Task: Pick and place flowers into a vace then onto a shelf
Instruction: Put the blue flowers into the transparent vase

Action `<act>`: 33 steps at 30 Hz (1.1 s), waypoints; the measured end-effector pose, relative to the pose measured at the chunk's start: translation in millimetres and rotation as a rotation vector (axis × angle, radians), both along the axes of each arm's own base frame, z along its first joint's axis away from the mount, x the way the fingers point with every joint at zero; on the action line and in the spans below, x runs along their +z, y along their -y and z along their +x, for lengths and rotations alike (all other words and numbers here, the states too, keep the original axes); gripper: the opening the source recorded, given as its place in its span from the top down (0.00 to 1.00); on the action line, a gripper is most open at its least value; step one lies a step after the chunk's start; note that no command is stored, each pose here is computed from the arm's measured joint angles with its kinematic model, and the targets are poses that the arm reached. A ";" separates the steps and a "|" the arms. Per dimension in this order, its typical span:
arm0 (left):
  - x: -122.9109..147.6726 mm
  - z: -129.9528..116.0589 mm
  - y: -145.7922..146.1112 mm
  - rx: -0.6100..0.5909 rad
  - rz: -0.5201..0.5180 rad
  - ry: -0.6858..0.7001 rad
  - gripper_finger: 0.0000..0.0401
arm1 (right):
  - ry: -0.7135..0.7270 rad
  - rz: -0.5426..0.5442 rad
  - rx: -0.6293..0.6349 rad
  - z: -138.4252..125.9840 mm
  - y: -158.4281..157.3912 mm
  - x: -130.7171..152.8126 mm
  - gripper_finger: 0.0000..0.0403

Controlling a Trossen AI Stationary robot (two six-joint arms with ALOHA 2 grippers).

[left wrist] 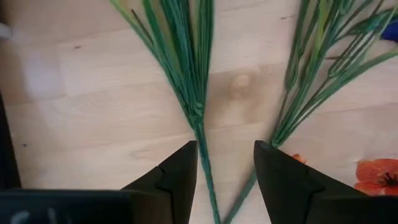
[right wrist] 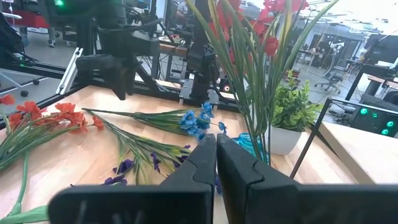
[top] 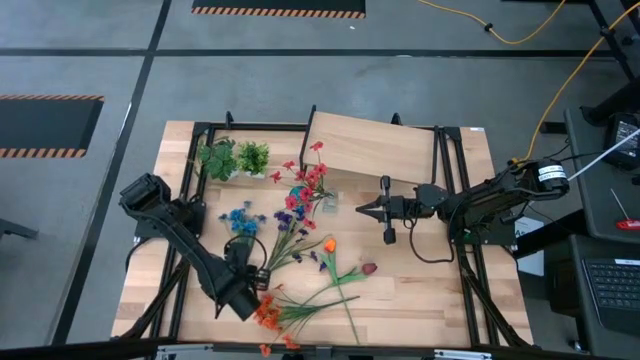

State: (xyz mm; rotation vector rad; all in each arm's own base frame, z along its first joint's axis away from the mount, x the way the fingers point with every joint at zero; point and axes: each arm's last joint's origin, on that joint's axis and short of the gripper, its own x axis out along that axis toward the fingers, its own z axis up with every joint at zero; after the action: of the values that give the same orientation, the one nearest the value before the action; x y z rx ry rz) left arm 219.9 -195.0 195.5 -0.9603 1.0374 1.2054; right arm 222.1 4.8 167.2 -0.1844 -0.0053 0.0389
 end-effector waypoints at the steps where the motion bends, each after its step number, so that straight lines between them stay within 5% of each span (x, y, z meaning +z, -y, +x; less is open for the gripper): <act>1: -2.4 -0.6 -1.1 0.003 -0.003 -0.009 0.62 | 0.001 0.000 0.000 0.1 0.0 0.1 0.95; 19: -62.4 -16.7 -15.8 -0.016 -0.064 0.039 0.65 | 0.002 0.021 0.000 0.0 0.0 0.3 0.95; 28: -64.1 -17.6 -15.8 -0.028 -0.073 0.022 0.94 | 0.003 0.022 0.000 0.0 0.0 0.4 0.95; 33: -62.0 -18.2 -15.4 -0.075 -0.056 0.037 0.96 | 0.010 0.023 0.000 0.0 0.0 1.0 0.95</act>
State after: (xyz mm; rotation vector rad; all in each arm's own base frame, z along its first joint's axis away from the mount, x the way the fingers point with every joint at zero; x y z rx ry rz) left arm 201.6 -179.6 133.5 -0.9751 1.0734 1.0980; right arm 222.1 4.9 168.3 -0.1612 -0.0155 0.0382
